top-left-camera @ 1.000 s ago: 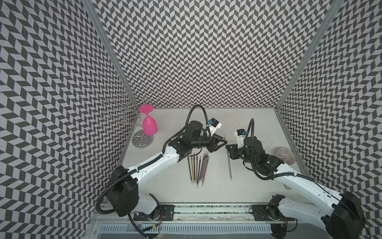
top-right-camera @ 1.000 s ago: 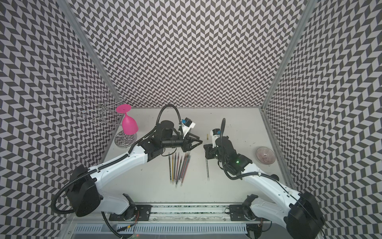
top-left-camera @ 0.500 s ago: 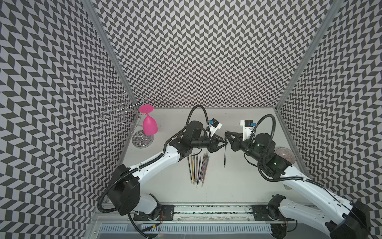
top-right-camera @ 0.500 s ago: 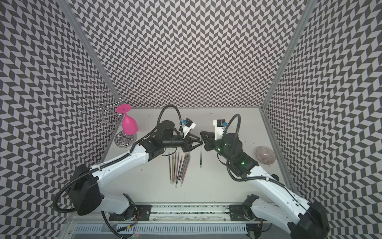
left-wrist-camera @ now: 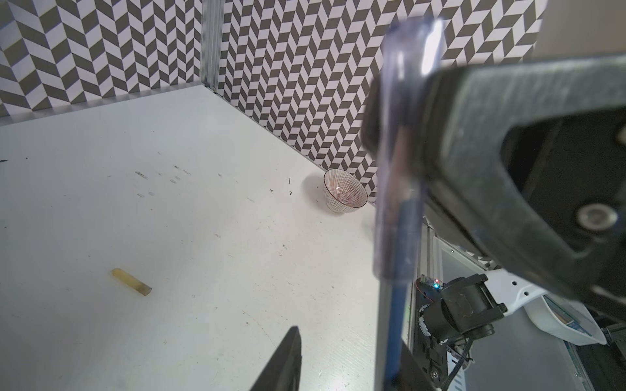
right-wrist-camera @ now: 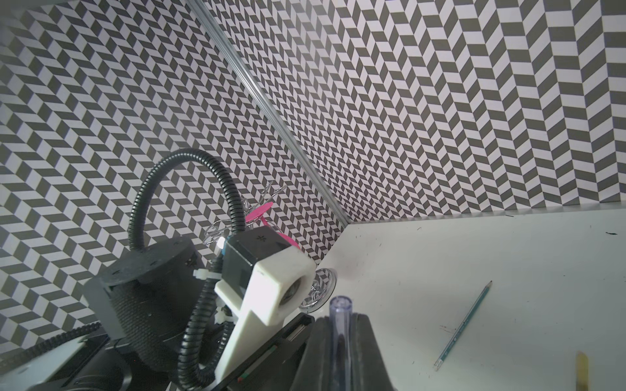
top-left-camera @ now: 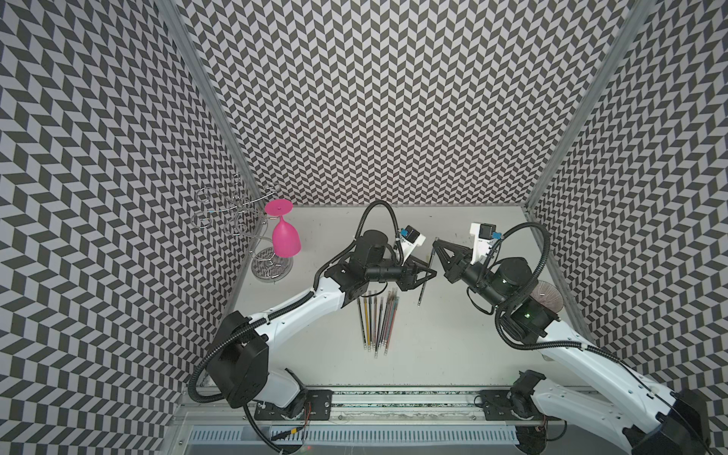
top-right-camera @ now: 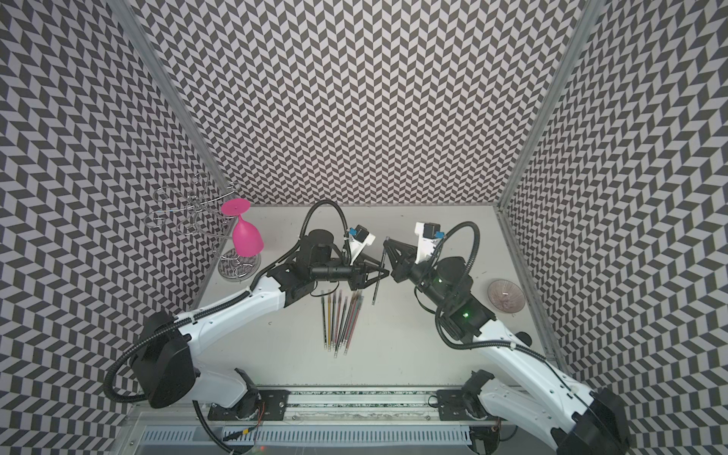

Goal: Remove the protective cover of the pencils
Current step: Pick up the pencil from the center of the board.

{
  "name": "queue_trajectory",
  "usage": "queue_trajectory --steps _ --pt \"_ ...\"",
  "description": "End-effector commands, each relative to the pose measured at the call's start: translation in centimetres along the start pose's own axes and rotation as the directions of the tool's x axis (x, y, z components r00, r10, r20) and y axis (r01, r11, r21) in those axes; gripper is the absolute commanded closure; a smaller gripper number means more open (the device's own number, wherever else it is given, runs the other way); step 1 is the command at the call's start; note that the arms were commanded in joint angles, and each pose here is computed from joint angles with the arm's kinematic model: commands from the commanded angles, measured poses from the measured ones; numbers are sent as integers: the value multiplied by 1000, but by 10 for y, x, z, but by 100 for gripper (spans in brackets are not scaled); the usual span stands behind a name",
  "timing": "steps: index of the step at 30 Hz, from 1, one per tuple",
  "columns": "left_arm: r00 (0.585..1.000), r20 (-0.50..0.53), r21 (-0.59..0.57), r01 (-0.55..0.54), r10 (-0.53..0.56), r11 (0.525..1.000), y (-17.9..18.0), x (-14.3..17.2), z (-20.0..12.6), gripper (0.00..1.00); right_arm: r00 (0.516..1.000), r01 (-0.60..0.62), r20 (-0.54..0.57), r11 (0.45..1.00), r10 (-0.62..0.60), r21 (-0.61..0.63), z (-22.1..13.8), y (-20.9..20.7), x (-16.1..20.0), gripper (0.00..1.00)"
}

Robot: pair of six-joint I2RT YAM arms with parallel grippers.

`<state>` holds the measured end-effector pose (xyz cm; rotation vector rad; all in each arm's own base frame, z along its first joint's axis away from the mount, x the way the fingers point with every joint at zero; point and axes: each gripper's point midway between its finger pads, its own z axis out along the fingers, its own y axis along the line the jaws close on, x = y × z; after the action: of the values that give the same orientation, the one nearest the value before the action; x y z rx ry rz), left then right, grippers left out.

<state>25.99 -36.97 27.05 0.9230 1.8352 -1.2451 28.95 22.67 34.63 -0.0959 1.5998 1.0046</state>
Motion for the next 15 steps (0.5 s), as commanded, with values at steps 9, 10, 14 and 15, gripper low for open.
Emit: queue_trajectory --steps 9,10,14,15 --pt "999 -17 0 -28 28 1000 -1 2 0 67 982 -8 190 997 -8 81 0 1 -59 100" --pt "999 -23 1 -27 27 1000 0 2 1 69 981 -7 193 997 -9 83 -1 0 -60 100" --pt "999 -49 9 -21 22 1000 2 7 6 83 979 -4 201 994 -19 113 -1 -6 -67 100" --pt "998 -52 13 -20 21 1000 2 8 6 89 980 -5 197 993 -19 122 -1 -9 -67 100"
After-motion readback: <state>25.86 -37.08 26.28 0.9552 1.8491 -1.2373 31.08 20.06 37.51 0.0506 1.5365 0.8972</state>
